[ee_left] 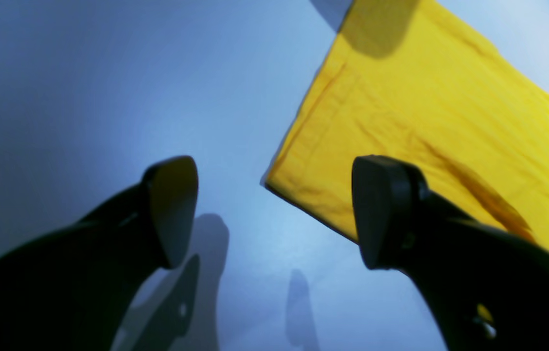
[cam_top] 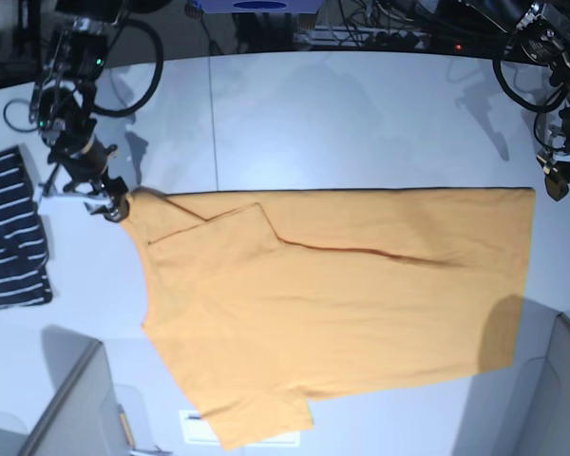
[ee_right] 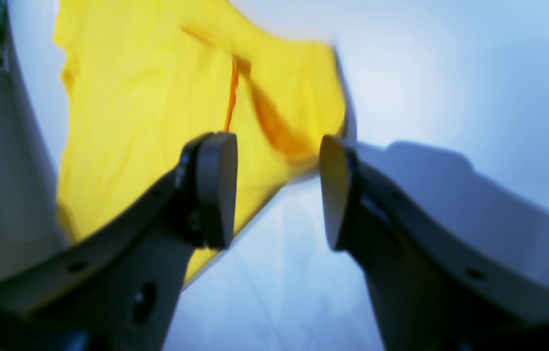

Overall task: Fold the T-shirt properly
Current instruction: 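Open both grippers and raise them off the shirt, then grasp the folded edge again with both grippers at its two ends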

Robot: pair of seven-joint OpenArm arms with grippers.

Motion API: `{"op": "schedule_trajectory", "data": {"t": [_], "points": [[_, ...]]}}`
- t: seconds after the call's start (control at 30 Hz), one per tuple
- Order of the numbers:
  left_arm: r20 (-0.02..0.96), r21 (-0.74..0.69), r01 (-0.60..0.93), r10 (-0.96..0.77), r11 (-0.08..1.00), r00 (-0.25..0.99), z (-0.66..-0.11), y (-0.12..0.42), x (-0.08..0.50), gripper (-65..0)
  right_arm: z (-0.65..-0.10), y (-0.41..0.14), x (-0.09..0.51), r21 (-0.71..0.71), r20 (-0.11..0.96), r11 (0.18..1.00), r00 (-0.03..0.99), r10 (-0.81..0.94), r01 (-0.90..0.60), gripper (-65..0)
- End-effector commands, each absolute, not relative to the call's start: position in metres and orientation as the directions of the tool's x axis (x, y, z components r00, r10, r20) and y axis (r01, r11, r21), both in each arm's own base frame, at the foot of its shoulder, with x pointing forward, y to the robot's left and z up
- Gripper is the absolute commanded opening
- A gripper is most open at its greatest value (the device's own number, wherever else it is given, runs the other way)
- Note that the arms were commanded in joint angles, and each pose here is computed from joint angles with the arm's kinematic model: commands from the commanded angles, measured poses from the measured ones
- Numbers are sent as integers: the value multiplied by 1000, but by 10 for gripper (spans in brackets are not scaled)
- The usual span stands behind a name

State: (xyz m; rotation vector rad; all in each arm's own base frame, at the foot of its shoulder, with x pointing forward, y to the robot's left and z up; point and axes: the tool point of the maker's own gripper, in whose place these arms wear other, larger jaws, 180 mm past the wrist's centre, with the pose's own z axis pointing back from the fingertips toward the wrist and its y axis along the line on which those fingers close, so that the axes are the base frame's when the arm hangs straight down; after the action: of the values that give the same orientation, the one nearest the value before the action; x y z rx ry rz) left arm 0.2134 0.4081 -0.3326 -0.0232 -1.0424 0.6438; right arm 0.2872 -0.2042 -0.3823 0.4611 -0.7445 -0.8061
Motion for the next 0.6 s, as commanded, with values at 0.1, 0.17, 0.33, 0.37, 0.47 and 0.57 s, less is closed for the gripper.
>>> {"op": "schedule_trajectory", "data": {"t": [0.1,0.17,0.33,0.37,0.47,0.57], "points": [[826,-311,-459,476,832,304,-316,413,222,-179,-370,-199,305,573,494,737,566,-660,359,-408],[826,-302,-459,470,836,311,-316,412,224,-179,-372,-195,310,545,508,774,606,-612,324,-408],[850,-215,-435,387,875,358,-310,406,261,-179,-382,-181,318,498,489,826,701,-519,263,-408],[850,-202,-427,375,881,370,-311,403,272,-179,-383,-178,319,498,479,828,714,-510,258,-408],[827,-196,-426,382,883,413,-326,399,294,-179,-383,-174,320,501,469,829,726,-503,250,-410],[789,-200,-430,405,880,461,-346,395,311,-181,-383,-174,320,495,470,832,728,-498,249,-423]]}}
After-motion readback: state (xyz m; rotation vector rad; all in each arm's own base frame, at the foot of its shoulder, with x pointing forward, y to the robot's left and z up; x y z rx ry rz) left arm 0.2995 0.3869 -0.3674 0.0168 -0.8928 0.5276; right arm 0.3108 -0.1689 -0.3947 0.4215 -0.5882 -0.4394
